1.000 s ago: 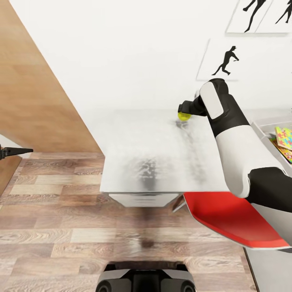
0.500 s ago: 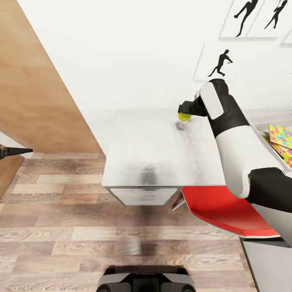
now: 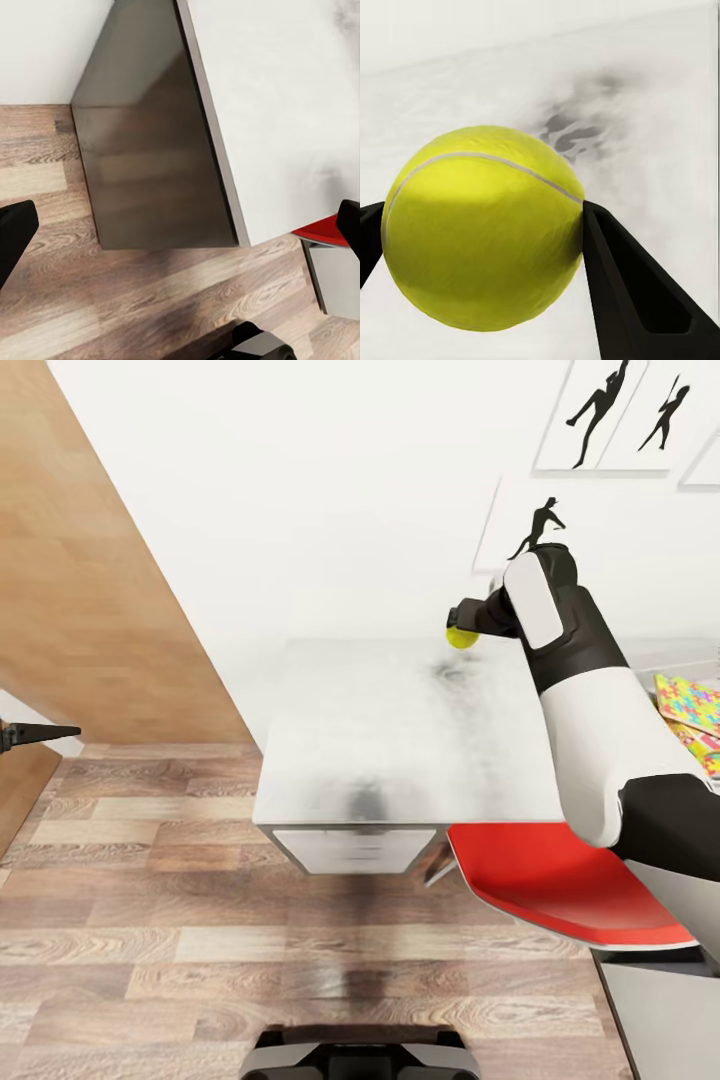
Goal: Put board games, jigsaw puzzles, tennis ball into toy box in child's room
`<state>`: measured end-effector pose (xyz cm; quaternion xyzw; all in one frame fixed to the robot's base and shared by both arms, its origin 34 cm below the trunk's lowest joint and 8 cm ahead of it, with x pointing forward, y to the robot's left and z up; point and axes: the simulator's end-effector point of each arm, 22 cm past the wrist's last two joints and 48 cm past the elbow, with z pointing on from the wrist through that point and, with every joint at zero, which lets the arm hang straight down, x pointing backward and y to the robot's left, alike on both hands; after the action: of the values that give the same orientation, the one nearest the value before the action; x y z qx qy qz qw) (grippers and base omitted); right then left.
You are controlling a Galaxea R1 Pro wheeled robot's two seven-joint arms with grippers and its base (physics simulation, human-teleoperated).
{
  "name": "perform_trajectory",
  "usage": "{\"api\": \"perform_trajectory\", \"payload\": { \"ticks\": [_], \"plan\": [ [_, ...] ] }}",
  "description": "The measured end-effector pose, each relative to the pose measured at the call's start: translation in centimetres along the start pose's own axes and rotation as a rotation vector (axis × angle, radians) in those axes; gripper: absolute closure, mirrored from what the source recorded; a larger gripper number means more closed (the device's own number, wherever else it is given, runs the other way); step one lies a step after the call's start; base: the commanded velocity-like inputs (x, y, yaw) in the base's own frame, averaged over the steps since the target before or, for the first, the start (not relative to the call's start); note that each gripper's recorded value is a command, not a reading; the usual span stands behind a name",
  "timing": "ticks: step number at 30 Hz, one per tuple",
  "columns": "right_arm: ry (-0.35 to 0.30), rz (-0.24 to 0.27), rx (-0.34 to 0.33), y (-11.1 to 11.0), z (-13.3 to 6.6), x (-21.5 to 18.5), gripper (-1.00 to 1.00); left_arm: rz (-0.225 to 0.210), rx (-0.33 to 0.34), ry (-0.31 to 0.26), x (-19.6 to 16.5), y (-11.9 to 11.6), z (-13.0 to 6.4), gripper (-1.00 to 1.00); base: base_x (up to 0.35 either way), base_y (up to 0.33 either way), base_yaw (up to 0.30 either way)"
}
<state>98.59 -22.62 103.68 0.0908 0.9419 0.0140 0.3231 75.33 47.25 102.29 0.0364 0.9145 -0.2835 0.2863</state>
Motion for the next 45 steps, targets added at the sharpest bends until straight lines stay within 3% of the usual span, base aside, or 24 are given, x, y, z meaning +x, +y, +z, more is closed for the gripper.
{"api": "perform_trajectory", "payload": {
  "ticks": [37,45],
  "plan": [
    [-0.052,0.004,-0.016,0.4,-4.2,-2.5,1.00,0.035,0.016,-0.056,-2.1,-2.3,-2.7,-1.00,-0.044,0.000,-0.036],
    [-0.072,0.008,-0.001,-0.6,-5.3,-3.5,1.00,0.120,0.097,-0.112,-4.2,-6.4,-3.6,-1.00,0.000,0.000,-0.105]
  ]
}}
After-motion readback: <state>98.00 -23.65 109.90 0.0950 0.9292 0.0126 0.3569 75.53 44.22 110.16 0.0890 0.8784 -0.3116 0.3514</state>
